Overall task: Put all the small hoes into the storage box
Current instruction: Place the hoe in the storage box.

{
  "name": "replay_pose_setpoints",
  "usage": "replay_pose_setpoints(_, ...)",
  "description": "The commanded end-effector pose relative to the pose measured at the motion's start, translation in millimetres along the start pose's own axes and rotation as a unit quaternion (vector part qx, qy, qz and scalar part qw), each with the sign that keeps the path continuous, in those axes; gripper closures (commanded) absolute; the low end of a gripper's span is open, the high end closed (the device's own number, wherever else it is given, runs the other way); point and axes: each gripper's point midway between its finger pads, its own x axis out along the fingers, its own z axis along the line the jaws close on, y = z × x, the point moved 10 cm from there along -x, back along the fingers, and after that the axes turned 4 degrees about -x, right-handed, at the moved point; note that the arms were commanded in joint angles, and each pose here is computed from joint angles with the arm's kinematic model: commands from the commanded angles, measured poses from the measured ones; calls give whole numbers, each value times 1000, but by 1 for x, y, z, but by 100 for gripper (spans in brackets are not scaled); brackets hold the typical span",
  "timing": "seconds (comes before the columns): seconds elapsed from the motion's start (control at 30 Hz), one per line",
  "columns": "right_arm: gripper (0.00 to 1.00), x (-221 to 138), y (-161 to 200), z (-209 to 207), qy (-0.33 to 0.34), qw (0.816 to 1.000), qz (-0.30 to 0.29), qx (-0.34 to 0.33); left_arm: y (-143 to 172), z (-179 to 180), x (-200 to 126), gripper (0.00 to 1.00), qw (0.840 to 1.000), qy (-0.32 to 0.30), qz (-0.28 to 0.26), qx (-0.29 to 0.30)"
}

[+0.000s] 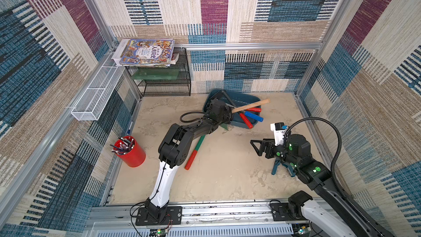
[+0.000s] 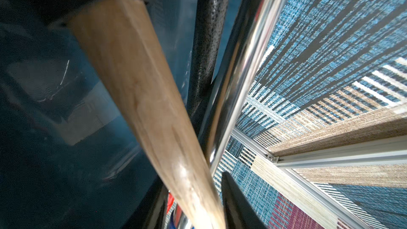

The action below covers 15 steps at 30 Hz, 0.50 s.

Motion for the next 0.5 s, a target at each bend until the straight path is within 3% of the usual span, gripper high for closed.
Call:
replay_pose_setpoints(0.0,5,-2,-4,1,1,1000,-10,-8,2,-6,-4,57,1000,-4,-2,18)
replay_pose_setpoints(0.47,4,-2,-2,0,2,1000,-9,-8,9,-15,-8,57,997,-37,12,72)
